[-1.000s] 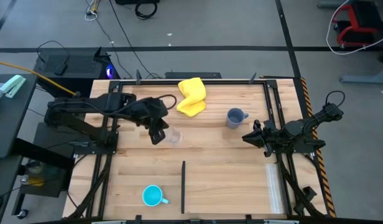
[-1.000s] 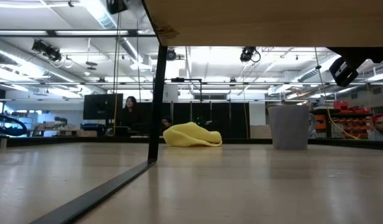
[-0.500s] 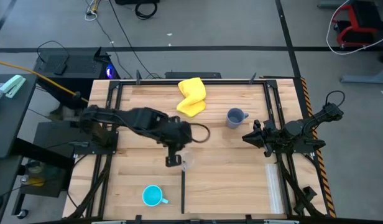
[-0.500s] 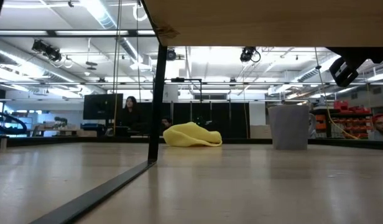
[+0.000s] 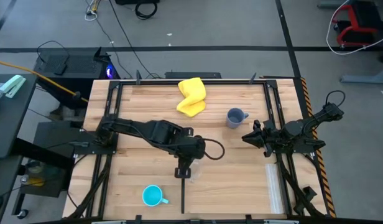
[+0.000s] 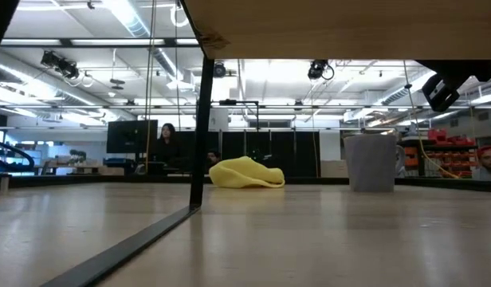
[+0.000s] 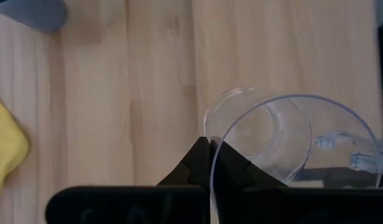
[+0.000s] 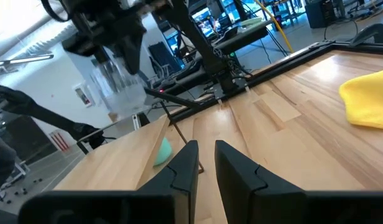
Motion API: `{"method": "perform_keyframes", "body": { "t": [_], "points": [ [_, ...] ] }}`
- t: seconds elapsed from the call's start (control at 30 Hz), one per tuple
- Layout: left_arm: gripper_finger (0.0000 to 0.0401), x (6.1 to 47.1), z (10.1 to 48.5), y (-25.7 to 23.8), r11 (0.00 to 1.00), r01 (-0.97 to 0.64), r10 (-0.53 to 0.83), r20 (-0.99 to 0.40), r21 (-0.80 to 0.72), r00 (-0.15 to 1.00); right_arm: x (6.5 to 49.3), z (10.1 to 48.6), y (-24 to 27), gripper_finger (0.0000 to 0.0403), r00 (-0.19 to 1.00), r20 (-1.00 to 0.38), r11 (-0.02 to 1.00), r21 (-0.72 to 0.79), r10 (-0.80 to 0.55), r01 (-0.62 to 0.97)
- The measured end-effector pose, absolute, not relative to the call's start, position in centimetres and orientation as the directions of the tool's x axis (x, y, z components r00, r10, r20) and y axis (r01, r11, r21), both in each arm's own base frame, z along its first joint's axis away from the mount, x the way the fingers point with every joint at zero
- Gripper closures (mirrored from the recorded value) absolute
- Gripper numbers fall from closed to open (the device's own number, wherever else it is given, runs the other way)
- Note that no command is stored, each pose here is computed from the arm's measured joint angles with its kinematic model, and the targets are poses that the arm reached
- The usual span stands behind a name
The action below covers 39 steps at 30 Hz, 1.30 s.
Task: Stack small to large cups/mugs on shelf
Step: Put the transparent mug on the shelf
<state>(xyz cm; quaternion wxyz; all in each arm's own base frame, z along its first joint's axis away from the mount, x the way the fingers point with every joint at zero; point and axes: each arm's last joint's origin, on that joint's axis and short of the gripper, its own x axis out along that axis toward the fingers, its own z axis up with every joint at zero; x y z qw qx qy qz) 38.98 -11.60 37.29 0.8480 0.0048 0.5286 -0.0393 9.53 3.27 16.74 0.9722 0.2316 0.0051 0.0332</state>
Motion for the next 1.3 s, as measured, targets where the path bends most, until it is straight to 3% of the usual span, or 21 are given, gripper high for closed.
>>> {"method": "perform_keyframes", "body": {
  "t": [0.83,1.3],
  "points": [
    [0.0393,40.3,34.3,-15.3,0.985,0.17,-0.094,-0.911,-0.027,0.401,9.7,16.5,3.3,0.0341,0.998,-0.023,0.895,0.444,0.067,-0.05],
    [0.0346,40.7,34.2,-14.5,0.987,0.155,-0.103,-0.911,-0.044,0.398,9.9,16.2,3.4,0.0341,0.996,-0.06,0.901,0.433,0.067,-0.034]
  ]
}}
